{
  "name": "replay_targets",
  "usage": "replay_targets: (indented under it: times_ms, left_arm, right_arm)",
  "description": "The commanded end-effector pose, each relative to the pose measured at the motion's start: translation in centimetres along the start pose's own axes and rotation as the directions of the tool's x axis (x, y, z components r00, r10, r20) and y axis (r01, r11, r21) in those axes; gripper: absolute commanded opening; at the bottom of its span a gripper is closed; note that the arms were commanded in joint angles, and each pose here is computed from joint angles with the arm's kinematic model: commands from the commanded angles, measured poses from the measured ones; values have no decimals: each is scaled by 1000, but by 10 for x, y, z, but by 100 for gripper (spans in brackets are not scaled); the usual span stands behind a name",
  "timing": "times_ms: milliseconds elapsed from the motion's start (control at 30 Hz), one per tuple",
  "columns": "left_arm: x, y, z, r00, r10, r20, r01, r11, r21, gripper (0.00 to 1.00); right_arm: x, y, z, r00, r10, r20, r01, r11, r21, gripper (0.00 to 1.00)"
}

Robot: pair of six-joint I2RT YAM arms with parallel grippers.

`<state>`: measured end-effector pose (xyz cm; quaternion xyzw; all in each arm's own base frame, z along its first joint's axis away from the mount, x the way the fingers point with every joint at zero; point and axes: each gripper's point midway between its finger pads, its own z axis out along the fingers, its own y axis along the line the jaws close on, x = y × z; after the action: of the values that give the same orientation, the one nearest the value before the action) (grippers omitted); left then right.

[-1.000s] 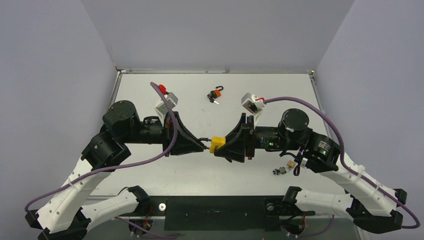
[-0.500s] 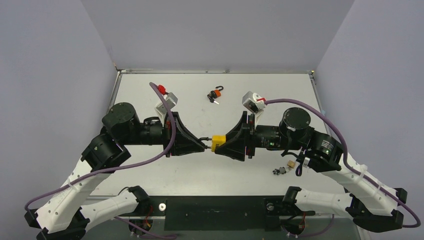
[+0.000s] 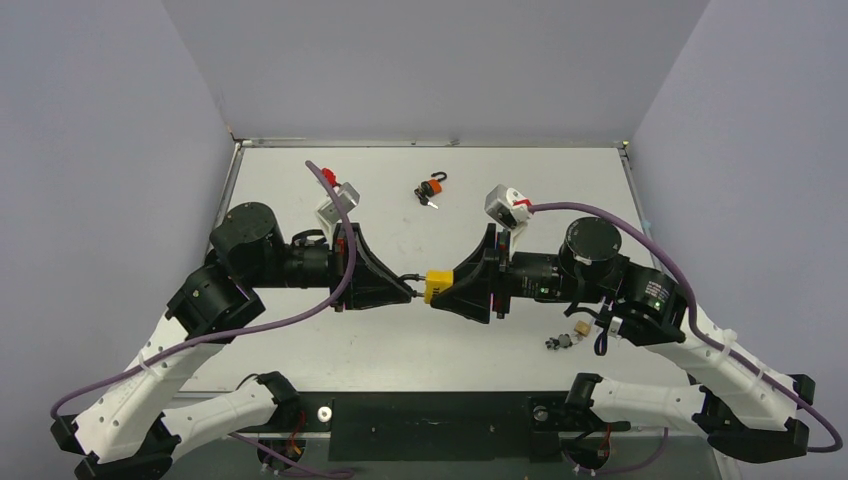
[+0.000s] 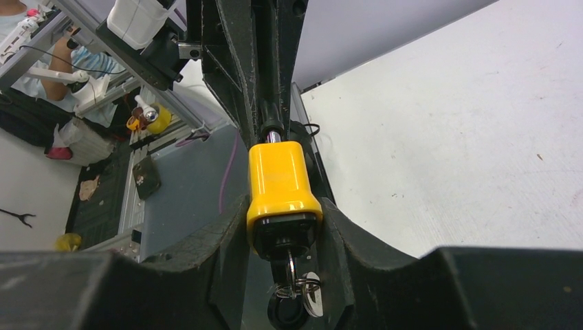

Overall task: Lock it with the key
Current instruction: Lock the lock.

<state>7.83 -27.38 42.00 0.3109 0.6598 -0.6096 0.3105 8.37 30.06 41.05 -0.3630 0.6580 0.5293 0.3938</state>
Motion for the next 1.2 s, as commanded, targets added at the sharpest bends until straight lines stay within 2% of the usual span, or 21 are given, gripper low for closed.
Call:
replay_targets:
  times_ms: [0, 433, 800, 1000, 1167]
  left_arm:
    - [-6, -23, 13, 1000, -14, -12, 16, 991, 132, 0]
    - [13, -18, 35, 996, -53, -72, 62, 989, 134, 0]
    - [9, -17, 39, 997, -40, -71, 48, 992, 113, 0]
    - [-7, -20, 36, 1000, -5, -24, 7, 997, 75, 0]
    - [-30, -5, 22, 996, 1, 88, 2, 999, -39, 0]
  right_arm:
    - [-24, -4, 32, 993, -64, 98, 62, 998, 22, 0]
    - [-34, -4, 42, 989, -75, 127, 73, 997, 26, 0]
    - [-27, -5, 55, 993, -76, 90, 75, 997, 9, 0]
    - [-6, -8, 61, 998, -50, 34, 50, 999, 7, 0]
    - [4, -14, 51, 999, -33, 36, 31, 999, 42, 0]
